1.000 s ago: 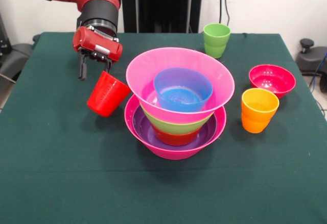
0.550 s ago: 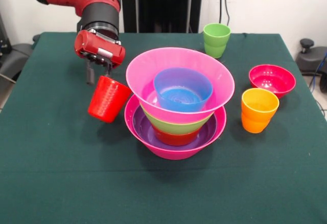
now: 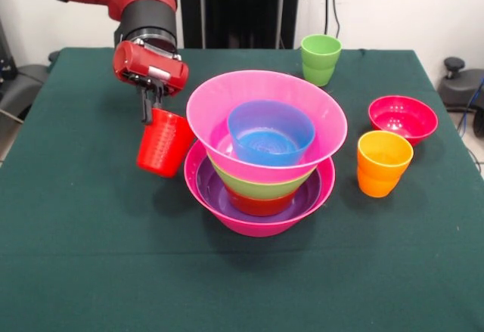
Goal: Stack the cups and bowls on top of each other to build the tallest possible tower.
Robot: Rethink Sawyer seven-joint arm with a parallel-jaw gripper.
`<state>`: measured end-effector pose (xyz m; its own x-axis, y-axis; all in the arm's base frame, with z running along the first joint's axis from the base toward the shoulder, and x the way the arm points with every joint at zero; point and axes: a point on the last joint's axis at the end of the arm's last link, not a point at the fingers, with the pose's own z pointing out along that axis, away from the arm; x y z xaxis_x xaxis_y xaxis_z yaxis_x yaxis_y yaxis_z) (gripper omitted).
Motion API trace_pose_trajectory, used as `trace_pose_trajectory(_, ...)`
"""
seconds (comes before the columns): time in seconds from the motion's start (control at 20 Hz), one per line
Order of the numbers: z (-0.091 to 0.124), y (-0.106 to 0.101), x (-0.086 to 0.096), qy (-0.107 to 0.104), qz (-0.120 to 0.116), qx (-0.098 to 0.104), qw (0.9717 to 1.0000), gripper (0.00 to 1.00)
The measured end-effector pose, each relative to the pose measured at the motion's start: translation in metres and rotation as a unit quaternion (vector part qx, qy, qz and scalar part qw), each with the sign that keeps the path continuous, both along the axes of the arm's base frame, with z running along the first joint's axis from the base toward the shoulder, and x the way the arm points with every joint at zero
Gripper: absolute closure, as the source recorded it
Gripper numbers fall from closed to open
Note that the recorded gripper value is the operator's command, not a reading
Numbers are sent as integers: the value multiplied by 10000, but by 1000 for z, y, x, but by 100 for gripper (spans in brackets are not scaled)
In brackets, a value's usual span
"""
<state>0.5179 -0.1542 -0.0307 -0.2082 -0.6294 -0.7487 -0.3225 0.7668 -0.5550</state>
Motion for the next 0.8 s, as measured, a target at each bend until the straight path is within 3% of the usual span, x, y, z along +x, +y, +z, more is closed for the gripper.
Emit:
trace_pose_trajectory(0.3, 14, 4, 5, -55, 246, -9, 9997, 100)
trace_pose_trajectory(0.35, 17, 5, 5, -63, 335, -17, 9994, 100)
trace_pose_trajectory(0.4, 25, 6, 7, -46, 640, -72, 9979, 100)
trace_pose_trajectory(0.5, 27, 6, 7, -26, 736, -97, 9972, 100)
trace_pose_trajectory(0.65, 40, 3, 13, 165, 1211, -292, 9921, 100)
trace_pose_trajectory(0.7, 46, 0, 17, 282, 1389, -405, 9891, 100)
trace_pose_trajectory(0.8, 52, -4, 22, 424, 1572, -549, 9851, 100)
